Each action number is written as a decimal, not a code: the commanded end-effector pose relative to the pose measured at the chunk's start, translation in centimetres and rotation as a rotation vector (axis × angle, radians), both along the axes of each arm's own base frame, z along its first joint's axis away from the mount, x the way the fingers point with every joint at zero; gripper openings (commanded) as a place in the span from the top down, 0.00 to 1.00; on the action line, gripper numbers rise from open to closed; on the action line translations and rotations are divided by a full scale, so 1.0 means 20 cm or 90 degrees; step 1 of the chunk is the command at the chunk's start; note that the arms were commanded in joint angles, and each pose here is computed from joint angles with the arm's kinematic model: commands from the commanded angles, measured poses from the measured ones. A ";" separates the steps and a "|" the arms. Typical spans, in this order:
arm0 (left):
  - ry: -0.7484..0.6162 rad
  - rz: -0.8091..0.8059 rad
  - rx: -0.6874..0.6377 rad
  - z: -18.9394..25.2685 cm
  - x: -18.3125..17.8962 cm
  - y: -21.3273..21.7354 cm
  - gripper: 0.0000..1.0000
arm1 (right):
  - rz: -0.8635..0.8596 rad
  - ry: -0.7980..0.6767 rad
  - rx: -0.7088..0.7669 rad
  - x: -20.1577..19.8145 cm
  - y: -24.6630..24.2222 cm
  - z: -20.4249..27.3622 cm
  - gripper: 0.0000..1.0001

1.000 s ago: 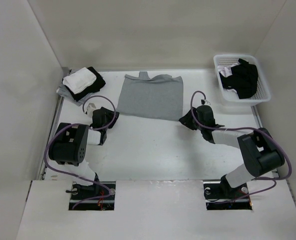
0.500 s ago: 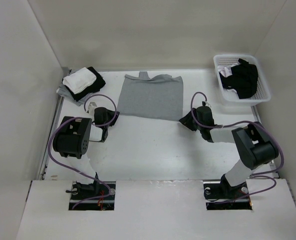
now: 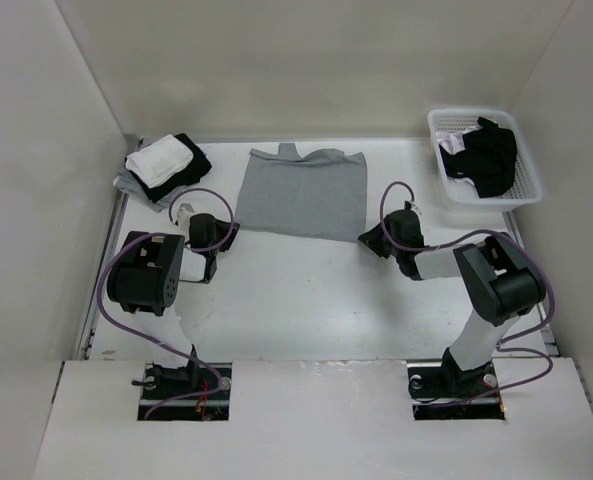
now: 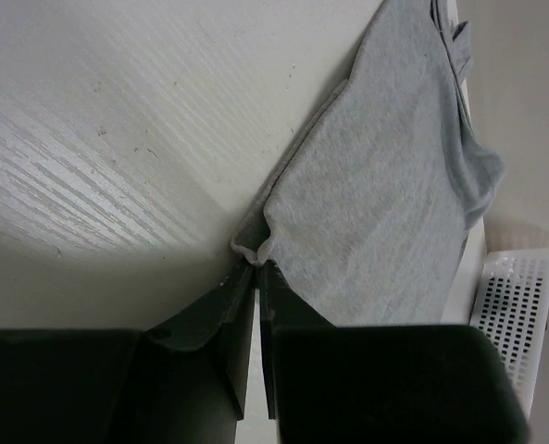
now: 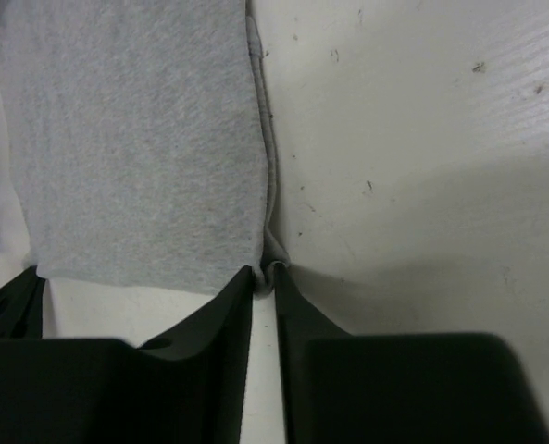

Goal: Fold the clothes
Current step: Fold the tank top

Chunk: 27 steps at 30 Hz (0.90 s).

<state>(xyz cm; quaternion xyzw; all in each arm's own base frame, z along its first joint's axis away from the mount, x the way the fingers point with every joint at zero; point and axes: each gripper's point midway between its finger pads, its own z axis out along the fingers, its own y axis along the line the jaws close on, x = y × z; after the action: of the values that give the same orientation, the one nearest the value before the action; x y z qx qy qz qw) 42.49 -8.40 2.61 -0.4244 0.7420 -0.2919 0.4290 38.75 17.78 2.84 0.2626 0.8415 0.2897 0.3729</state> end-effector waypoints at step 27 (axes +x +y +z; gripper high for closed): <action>-0.369 -0.080 0.087 1.58 -0.91 0.02 0.99 | 0.112 -0.416 -0.079 -0.88 -0.16 1.68 0.96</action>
<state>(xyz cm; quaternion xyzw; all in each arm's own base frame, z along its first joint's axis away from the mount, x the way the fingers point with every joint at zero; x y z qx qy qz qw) 22.39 -7.85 40.05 -0.2262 0.5466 -0.4342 0.6794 19.47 14.78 41.24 0.0727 0.6400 0.4249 0.6361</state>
